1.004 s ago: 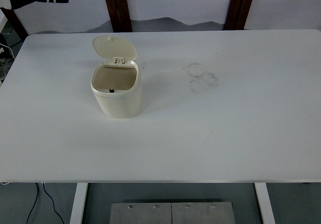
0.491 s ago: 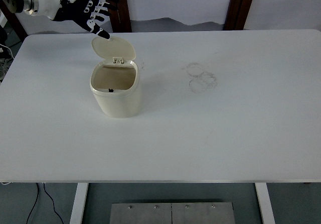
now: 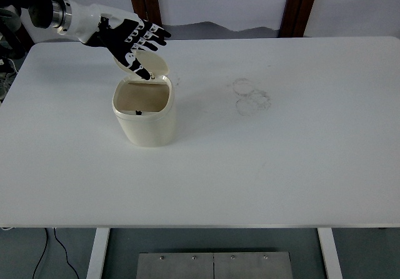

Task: Close trash bin

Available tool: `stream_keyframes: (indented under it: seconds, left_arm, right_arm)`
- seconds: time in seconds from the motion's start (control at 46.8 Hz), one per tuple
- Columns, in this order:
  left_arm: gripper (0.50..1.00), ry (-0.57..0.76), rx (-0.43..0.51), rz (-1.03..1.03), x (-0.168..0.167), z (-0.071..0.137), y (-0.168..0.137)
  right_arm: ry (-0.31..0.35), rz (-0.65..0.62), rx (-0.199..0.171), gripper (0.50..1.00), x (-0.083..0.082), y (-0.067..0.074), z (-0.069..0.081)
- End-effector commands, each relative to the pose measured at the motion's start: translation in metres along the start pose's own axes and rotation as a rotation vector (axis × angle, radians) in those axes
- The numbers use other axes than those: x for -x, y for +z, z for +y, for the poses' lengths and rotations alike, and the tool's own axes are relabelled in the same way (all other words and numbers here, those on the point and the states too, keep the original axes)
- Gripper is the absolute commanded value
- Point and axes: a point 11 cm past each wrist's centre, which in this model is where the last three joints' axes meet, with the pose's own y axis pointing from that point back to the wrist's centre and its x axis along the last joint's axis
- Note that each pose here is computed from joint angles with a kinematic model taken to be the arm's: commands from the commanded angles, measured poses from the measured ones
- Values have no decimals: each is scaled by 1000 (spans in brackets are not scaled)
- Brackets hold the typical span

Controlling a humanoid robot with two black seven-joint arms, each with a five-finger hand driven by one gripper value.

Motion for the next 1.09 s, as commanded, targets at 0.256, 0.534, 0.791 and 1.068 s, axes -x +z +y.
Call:
stream_keyframes:
  seconds: [0.256, 0.534, 0.791, 1.068]
  left_arm:
    - [1000, -67, -95, -29, 20, -5, -2]
    - [1000, -104, -111, -37, 35, -11, -6]
    - [1000, -128, -149, -39, 45, -14, -18]
    - [1000, -132, -177, -34, 51, -18, -28]
  right_arm:
    - [0, 1, 0, 993, 0, 0, 0]
    - [0, -1, 0, 993, 0, 0, 0]
    - [0, -1, 0, 993, 0, 0, 0]
    - [0, -1, 0, 993, 0, 0, 0]
